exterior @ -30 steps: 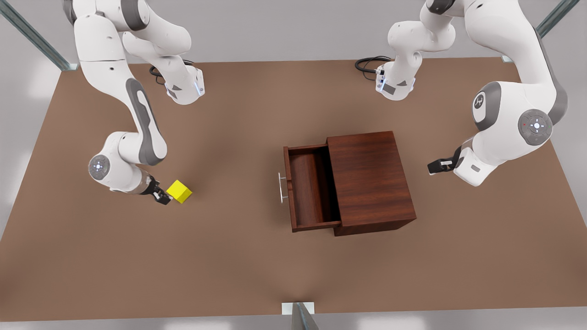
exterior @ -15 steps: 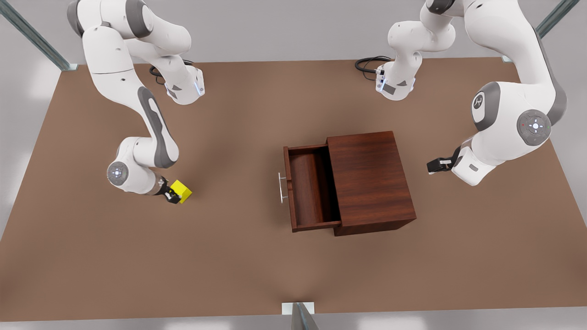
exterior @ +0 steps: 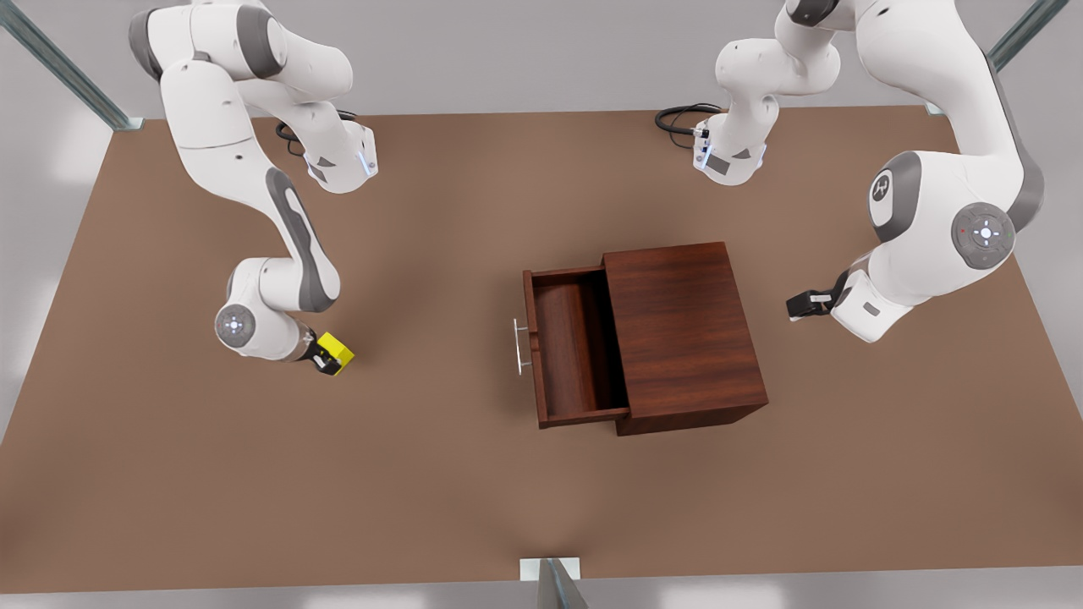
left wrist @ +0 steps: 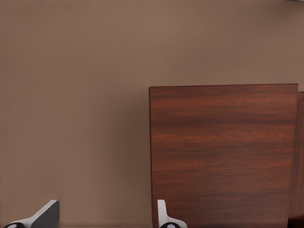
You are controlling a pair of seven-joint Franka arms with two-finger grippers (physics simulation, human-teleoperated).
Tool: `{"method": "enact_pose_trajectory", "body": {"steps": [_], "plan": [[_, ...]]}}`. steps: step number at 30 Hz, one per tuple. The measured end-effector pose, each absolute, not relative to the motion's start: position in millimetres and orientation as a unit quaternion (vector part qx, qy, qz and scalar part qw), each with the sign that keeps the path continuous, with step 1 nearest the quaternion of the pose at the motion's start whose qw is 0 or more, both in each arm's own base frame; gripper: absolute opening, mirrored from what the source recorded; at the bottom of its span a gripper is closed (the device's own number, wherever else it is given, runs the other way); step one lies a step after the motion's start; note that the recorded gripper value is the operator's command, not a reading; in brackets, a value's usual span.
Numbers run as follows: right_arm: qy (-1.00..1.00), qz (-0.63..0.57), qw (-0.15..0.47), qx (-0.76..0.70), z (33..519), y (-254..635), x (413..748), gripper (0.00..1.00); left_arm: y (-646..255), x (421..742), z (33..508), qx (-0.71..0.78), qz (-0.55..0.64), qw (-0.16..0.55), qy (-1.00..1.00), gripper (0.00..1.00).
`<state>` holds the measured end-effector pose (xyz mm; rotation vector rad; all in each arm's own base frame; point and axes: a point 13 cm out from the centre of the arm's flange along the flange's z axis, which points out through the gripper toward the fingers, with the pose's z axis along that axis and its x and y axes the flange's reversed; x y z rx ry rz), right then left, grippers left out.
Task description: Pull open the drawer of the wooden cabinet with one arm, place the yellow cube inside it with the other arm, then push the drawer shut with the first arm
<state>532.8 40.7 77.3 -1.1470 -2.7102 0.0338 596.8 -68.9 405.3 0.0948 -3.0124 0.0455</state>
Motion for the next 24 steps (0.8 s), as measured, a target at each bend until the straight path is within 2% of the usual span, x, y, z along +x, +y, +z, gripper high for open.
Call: {"method": "enact_pose_trajectory", "body": {"steps": [15,16,19,20,21,24], "plan": [[-0.918,0.014,0.086,-0.386,47,45,532,1.0,-69,597,405,0.027,0.015,0.063,-0.998,1.0],[-0.918,0.013,0.084,-0.386,48,46,534,0.9,-69,597,405,0.027,0.015,0.063,-0.998,1.0],[-0.918,0.01,0.079,-0.389,48,46,536,0.83,-69,597,405,0.027,0.015,0.063,-0.998,1.0],[-0.918,0.009,0.078,-0.39,48,46,537,0.76,-69,597,405,0.027,0.015,0.063,-0.998,1.0],[-0.918,0.009,0.076,-0.39,49,45,538,0.78,-69,597,405,0.026,0.015,0.063,-0.998,1.0],[-0.917,0.007,0.074,-0.391,50,44,539,0.72,-69,597,406,0.026,0.015,0.063,-0.998,1.0]]}}
